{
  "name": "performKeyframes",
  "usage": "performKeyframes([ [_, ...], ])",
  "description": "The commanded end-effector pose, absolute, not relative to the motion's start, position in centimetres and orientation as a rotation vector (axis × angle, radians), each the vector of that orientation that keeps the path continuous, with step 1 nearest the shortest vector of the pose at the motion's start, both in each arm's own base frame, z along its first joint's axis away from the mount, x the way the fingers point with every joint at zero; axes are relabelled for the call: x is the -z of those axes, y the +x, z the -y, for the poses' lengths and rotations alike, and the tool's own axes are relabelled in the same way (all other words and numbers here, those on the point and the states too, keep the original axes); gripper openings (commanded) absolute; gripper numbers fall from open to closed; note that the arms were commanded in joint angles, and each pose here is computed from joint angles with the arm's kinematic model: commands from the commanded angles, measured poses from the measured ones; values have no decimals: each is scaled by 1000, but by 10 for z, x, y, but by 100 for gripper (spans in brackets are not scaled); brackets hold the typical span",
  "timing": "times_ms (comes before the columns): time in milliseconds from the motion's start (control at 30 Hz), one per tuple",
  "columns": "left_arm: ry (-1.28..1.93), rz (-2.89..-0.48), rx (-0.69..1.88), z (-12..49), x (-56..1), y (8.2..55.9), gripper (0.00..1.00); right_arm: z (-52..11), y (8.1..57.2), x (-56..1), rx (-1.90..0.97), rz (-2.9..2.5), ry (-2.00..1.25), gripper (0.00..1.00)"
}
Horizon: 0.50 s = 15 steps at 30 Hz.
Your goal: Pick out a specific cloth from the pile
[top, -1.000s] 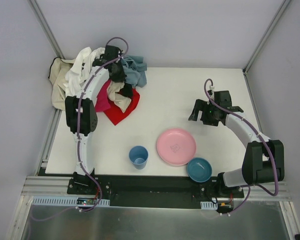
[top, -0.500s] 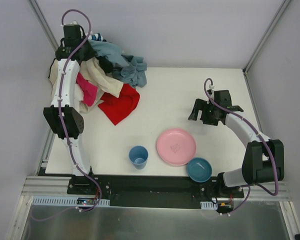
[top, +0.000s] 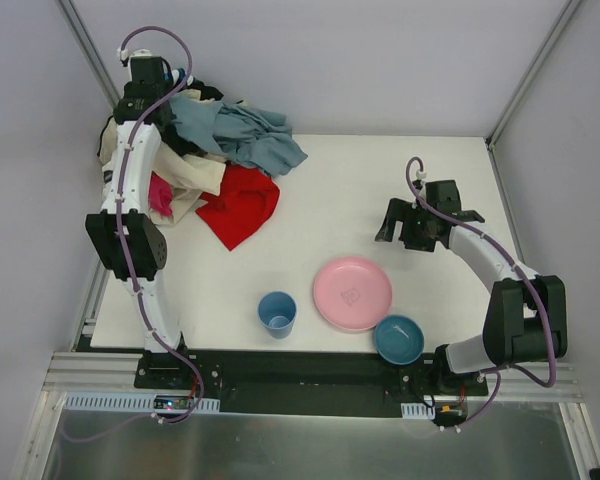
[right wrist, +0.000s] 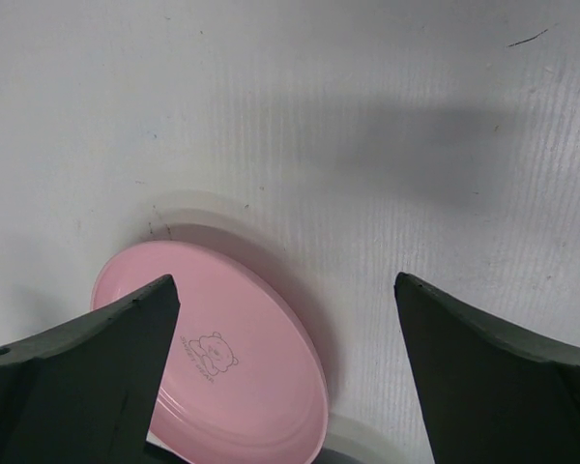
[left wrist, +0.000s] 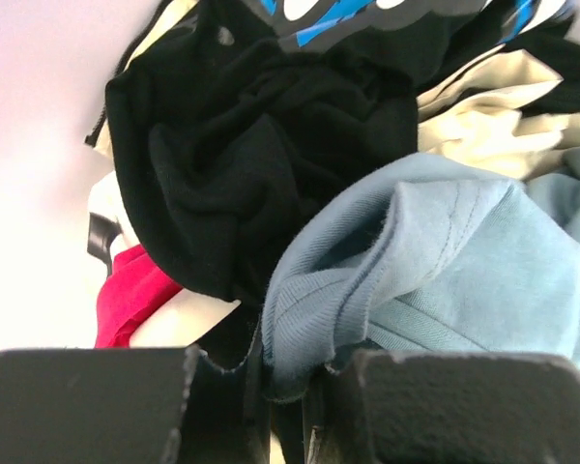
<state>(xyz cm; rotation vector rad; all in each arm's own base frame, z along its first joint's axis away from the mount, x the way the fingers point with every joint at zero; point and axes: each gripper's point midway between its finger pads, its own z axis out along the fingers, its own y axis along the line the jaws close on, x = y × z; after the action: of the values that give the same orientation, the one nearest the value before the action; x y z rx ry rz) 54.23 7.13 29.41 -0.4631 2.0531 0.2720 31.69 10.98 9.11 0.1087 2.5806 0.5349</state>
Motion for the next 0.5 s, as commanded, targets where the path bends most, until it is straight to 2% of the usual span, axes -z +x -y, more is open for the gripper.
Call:
performKeyframes([
  [0, -481, -2099, -482, -103, -261, 538, 0, -118, 325, -105, -562, -2559, 83, 96],
  [333, -537, -2440, -382, -79, -131, 519, 0, -124, 327, -106, -573, -2565, 67, 96],
  [467, -593, -2546, -223, -55, -97, 507, 0, -128, 328, -107, -583, -2565, 63, 96],
])
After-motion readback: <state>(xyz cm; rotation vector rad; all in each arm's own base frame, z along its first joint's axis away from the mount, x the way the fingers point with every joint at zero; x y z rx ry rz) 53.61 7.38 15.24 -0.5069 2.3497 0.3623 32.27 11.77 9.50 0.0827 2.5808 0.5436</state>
